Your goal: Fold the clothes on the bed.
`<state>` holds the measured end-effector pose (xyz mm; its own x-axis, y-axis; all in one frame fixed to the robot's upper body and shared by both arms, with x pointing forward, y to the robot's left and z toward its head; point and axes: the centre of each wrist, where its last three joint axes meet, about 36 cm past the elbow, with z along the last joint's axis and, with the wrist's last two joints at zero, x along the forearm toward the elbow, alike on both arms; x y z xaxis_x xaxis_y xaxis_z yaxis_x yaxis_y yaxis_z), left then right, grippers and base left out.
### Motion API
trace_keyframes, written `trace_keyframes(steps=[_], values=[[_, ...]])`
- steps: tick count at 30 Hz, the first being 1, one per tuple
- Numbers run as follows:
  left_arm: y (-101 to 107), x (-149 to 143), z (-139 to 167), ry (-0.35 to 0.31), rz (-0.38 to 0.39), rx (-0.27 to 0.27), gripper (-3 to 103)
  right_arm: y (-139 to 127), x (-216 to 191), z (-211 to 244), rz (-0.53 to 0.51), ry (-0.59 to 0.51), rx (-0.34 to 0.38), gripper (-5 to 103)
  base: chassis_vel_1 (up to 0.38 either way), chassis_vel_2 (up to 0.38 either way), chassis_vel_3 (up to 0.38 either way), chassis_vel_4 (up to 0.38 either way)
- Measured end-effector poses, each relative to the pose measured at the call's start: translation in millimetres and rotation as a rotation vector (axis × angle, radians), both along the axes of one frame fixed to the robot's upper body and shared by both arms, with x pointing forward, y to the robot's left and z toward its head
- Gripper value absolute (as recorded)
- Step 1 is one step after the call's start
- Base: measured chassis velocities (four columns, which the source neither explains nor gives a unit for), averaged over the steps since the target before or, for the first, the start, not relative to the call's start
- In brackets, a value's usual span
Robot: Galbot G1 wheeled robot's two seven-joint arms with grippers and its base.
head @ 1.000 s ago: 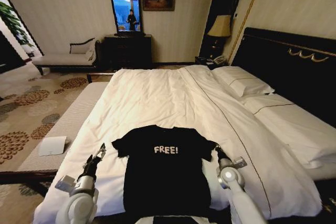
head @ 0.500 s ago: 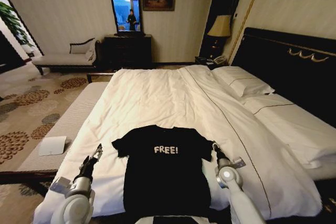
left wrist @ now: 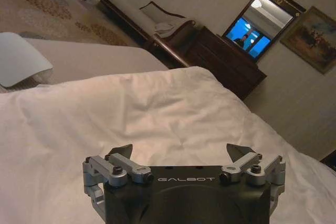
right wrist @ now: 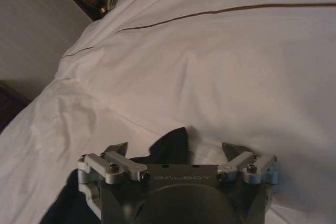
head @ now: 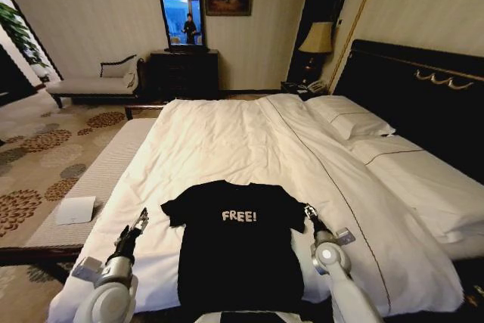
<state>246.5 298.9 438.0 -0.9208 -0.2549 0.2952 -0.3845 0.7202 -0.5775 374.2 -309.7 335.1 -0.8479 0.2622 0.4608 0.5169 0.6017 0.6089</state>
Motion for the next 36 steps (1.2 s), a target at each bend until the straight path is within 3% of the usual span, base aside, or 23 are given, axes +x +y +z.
trace_keyframes(steps=[4,6,10,12,15,21,25,36], values=[[1,0,7,-0.011,0.003,0.01,100,-2,11,4,0.013,-0.025,0.025,79,0.0,0.0,0.0,0.0],[1,0,7,-0.011,0.003,0.011,100,-2,11,4,0.013,-0.027,0.029,79,0.0,0.0,0.0,0.0],[3,-1,8,-0.009,0.003,0.012,100,1,11,2,0.01,-0.025,0.04,57,0.0,0.0,0.0,0.0],[4,-1,8,-0.01,0.003,0.011,100,1,10,2,0.008,-0.023,0.041,57,0.0,0.0,0.0,0.0],[4,0,7,-0.008,0.004,0.006,100,2,9,1,0.003,-0.015,0.043,41,0.0,0.0,0.0,0.0],[4,0,5,-0.003,0.002,0.0,100,2,9,2,0.004,-0.015,0.042,24,0.0,0.0,0.0,0.0],[6,1,2,0.003,0.001,-0.004,100,1,9,4,0.009,-0.029,0.036,3,0.0,0.0,0.0,0.0],[6,0,3,0.003,0.001,-0.005,100,18,12,13,0.087,-0.119,0.027,0,0.0,0.0,0.0,0.0]])
